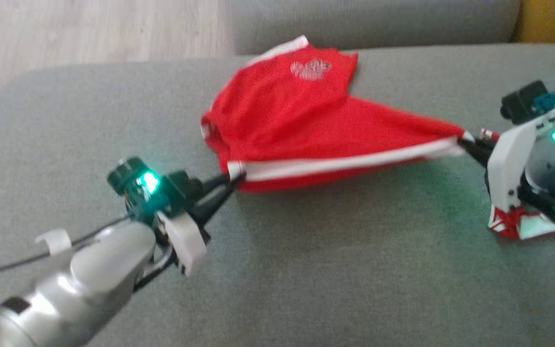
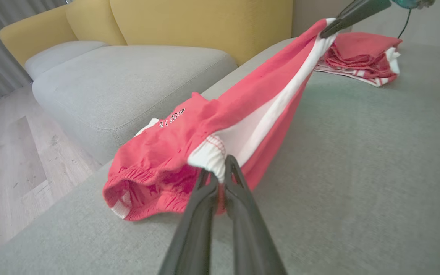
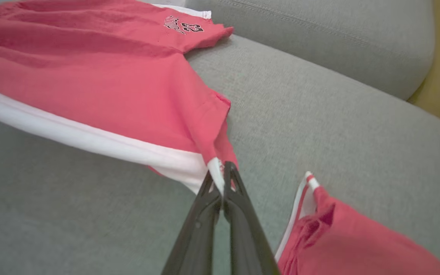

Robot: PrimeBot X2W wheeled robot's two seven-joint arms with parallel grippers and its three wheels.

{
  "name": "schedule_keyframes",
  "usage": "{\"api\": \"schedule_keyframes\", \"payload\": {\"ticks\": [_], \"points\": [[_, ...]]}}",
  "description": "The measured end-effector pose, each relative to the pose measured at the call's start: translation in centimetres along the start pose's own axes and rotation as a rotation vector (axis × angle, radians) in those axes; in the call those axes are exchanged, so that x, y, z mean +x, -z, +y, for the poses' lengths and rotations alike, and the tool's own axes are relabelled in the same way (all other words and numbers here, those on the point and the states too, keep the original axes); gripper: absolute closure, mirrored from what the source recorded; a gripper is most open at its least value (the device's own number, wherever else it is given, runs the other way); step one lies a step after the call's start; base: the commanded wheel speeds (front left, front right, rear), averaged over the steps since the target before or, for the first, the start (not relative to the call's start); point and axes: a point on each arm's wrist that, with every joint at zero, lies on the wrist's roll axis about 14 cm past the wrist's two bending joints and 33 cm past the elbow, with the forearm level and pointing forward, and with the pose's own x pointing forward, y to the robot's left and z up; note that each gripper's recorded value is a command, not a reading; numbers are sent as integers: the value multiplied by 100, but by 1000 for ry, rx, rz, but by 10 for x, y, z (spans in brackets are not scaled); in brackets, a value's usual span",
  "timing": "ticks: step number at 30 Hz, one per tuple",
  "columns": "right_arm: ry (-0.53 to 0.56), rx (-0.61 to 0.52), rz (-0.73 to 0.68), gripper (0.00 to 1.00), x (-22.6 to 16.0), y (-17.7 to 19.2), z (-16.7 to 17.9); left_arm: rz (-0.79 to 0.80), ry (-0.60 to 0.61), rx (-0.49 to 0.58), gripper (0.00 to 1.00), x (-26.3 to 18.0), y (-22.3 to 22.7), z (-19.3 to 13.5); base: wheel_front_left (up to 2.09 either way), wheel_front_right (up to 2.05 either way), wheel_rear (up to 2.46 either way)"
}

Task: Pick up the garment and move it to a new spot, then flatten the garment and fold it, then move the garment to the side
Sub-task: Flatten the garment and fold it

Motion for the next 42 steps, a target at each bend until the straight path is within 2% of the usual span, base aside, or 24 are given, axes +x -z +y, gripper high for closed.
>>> {"api": "schedule_keyframes", "payload": {"ticks": [6, 12, 17, 22, 30, 35, 42], "points": [[-62, 49, 69, 100, -41, 22, 15, 8, 48, -9, 100, -21, 2, -38, 0, 0, 0], [-110, 84, 156, 100, -77, 57, 27, 6, 91, -78, 100, -40, -1, -79, 0, 0, 0], [-152, 117, 154, 100, -84, 62, 35, 8, 87, -115, 100, -49, -4, -90, 0, 0, 0], [-124, 116, 29, 100, -72, 25, 17, 6, 8, -148, 100, -44, -4, -70, 0, 0, 0], [-51, 40, -169, 100, -23, -58, -9, -13, -144, -226, 100, -21, -8, -16, 0, 0, 0], [-38, 4, -203, 100, 17, -88, -8, 14, -194, -264, 100, -11, 6, 2, 0, 0, 0], [-16, -71, -199, 100, 71, -109, -6, 36, -255, -300, 100, 0, 21, 25, 0, 0, 0]]}}
